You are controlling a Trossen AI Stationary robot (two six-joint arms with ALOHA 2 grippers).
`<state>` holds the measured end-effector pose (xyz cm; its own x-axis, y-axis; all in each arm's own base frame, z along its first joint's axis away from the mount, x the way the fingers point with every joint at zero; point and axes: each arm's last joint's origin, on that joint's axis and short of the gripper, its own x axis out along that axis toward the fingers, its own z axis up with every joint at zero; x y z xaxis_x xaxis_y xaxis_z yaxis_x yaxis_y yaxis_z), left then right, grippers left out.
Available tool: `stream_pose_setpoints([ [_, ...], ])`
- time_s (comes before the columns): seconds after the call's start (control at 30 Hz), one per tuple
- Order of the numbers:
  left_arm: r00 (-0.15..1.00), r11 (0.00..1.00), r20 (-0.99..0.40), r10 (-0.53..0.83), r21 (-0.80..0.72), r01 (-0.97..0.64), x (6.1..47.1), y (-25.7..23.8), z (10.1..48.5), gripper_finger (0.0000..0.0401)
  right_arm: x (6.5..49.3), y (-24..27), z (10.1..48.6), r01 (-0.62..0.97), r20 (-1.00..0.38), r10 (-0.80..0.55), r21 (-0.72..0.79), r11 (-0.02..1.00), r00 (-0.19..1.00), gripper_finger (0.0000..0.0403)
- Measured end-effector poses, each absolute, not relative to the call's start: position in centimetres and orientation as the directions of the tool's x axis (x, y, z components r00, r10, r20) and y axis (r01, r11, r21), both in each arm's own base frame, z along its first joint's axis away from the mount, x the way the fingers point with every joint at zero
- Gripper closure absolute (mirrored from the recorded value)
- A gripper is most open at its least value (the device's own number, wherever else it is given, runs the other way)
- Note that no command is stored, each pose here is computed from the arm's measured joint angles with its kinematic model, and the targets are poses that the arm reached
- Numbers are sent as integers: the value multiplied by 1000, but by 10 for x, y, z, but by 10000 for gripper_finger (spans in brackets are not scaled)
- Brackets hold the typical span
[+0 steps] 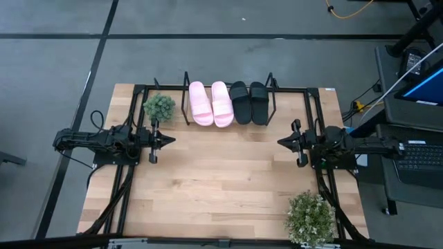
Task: Pick and place slides into the shelf
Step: Return to Home Position
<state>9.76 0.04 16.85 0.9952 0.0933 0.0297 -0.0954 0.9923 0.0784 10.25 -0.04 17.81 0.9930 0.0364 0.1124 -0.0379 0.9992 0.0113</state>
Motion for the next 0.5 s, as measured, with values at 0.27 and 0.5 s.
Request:
stream_pose_setpoints([
  [0.27,995,992,30,93,78,-95,98,0,168,401,97,0,169,-36,28,36,-10,999,999,384],
  [0.5,995,992,30,93,78,-95,98,0,168,401,97,0,168,-32,25,34,-93,995,999,384],
])
